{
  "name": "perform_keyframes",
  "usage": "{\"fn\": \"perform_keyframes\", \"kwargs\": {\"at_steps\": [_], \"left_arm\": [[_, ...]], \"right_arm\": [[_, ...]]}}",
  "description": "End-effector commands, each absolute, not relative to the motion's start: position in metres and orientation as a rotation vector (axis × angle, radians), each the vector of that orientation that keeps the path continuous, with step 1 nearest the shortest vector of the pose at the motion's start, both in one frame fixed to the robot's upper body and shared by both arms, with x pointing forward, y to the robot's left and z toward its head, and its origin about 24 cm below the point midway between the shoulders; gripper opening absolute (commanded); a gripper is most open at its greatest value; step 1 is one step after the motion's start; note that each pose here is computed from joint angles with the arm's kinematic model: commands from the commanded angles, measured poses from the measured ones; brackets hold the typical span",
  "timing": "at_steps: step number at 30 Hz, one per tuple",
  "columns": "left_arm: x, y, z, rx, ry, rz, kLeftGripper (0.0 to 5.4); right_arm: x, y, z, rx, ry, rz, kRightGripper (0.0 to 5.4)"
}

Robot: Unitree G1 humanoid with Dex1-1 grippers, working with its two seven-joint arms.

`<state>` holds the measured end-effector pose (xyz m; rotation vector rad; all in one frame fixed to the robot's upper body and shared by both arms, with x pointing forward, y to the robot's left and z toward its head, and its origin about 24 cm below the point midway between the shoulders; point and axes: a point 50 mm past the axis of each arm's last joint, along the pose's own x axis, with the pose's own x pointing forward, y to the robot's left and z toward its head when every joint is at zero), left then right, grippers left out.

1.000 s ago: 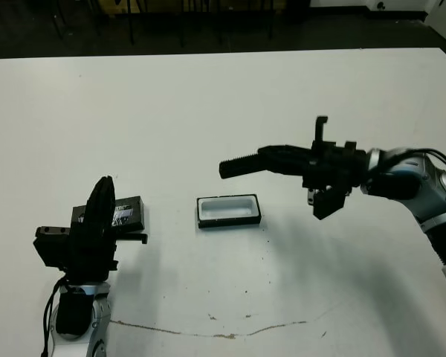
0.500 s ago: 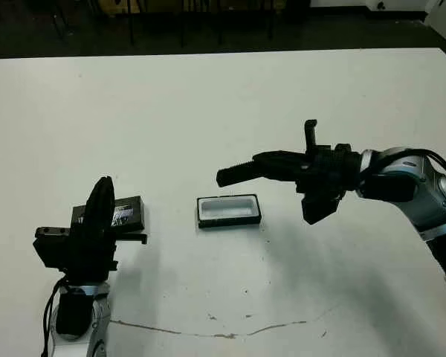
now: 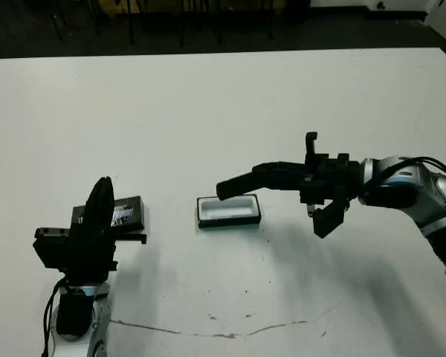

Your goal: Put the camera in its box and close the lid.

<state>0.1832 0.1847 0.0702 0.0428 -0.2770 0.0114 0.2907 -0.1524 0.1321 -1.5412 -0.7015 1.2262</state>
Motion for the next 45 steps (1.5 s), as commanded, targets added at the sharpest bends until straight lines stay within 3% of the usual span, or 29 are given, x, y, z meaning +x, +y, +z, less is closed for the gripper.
{"fn": "perform_keyframes", "kwargs": {"at_steps": [1, 15, 23, 35, 45], "left_arm": [[0.169, 0.189, 0.054, 0.039, -0.182, 0.031, 0.00], [0.169, 0.189, 0.053, 0.037, -0.181, 0.027, 0.00], [0.169, 0.189, 0.053, 0.040, -0.180, 0.028, 0.00], [0.168, 0.187, 0.053, 0.032, -0.175, 0.039, 0.00], [0.168, 0.187, 0.053, 0.030, -0.181, 0.033, 0.00]], "right_arm": [[0.291, -0.150, 0.130, -1.570, -0.746, 1.253, 0.01], [0.291, -0.148, 0.126, -1.607, -0.756, 1.281, 0.01], [0.287, -0.146, 0.125, -1.675, -0.680, 1.297, 0.01], [0.287, -0.148, 0.116, -1.686, -0.617, 1.294, 0.01], [0.285, -0.149, 0.114, -1.613, -0.629, 1.287, 0.01]]}}
